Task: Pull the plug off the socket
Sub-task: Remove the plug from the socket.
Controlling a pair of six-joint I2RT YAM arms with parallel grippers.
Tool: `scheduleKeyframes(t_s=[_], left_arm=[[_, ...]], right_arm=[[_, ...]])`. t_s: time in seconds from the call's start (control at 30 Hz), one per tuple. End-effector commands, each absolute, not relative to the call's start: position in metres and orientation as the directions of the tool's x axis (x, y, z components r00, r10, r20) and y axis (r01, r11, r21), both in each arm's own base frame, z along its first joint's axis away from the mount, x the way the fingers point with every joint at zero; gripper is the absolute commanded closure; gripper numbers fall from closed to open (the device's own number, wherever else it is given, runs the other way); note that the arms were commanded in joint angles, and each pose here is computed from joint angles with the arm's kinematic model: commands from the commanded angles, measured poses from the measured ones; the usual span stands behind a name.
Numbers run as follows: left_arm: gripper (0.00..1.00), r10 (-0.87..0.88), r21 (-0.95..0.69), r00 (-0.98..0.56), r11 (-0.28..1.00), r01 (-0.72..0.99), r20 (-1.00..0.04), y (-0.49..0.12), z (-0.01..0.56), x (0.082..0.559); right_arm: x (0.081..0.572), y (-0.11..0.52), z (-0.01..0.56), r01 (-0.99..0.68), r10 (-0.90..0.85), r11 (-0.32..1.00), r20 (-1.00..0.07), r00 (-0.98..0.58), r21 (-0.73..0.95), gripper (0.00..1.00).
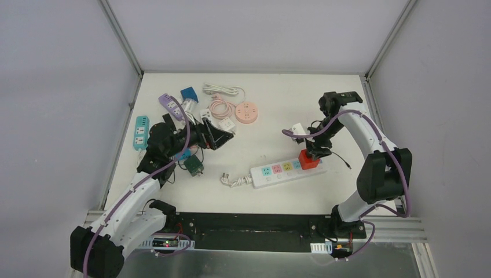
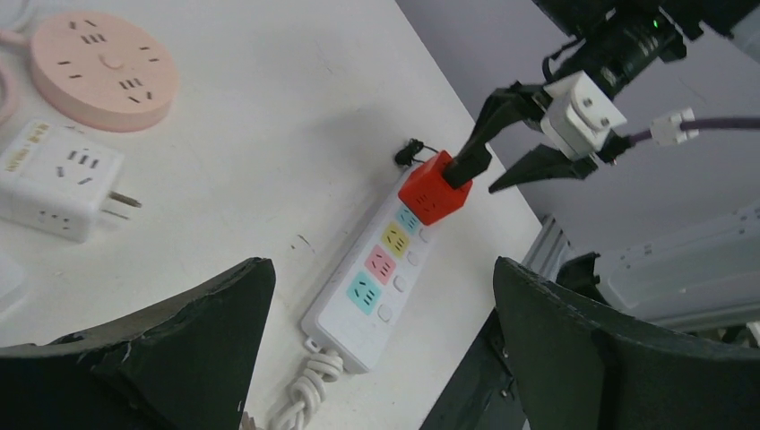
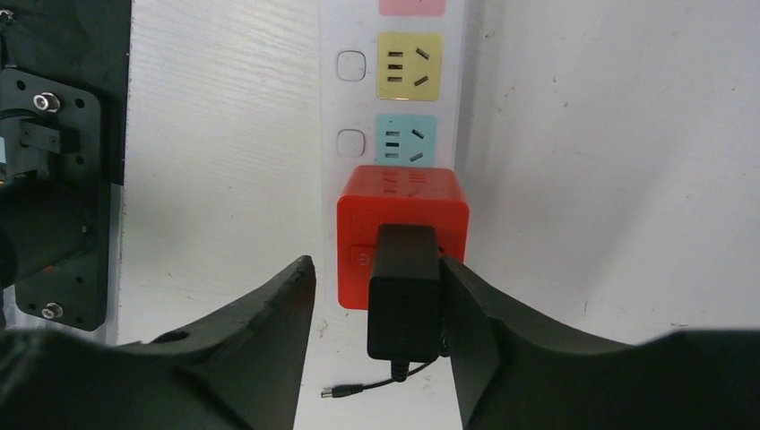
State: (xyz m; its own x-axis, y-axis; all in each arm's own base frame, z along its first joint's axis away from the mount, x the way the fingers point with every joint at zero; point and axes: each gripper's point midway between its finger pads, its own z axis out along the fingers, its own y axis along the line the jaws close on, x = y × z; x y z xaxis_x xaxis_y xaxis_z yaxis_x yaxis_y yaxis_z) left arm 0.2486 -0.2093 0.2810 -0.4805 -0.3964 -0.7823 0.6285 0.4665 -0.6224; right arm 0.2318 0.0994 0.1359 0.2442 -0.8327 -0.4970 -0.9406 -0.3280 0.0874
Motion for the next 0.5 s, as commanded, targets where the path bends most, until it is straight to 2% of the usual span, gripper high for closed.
scheduleKeyframes(t_s=[0.0,0.27,0.37,0.47], left_arm=[[0.05,-0.334,-0.464,-0.339,0.442,0.768,-0.879,-0.233,0.289,0.228],[0.02,-0.129,-0.191,-0.152,0.398,0.897,-0.98,-0.286,0.253,0.206],[0.01,-0.083,-0.128,-0.105,0.357,0.925,-0.991,-0.308,0.239,0.205],[0.01,-0.024,-0.078,-0.074,0.322,0.944,-0.997,-0.333,0.226,0.207]], right_arm=[[0.233,0.098,0.142,-0.943,-0.836,-0.332,-0.473,0.279,0.029,0.47],[0.239,0.095,0.139,-0.951,-0.853,-0.308,-0.444,0.275,0.002,0.6],[0.239,0.094,0.14,-0.953,-0.855,-0.303,-0.443,0.27,0.004,0.6],[0.241,0.095,0.14,-0.958,-0.859,-0.287,-0.441,0.259,-0.002,0.56]])
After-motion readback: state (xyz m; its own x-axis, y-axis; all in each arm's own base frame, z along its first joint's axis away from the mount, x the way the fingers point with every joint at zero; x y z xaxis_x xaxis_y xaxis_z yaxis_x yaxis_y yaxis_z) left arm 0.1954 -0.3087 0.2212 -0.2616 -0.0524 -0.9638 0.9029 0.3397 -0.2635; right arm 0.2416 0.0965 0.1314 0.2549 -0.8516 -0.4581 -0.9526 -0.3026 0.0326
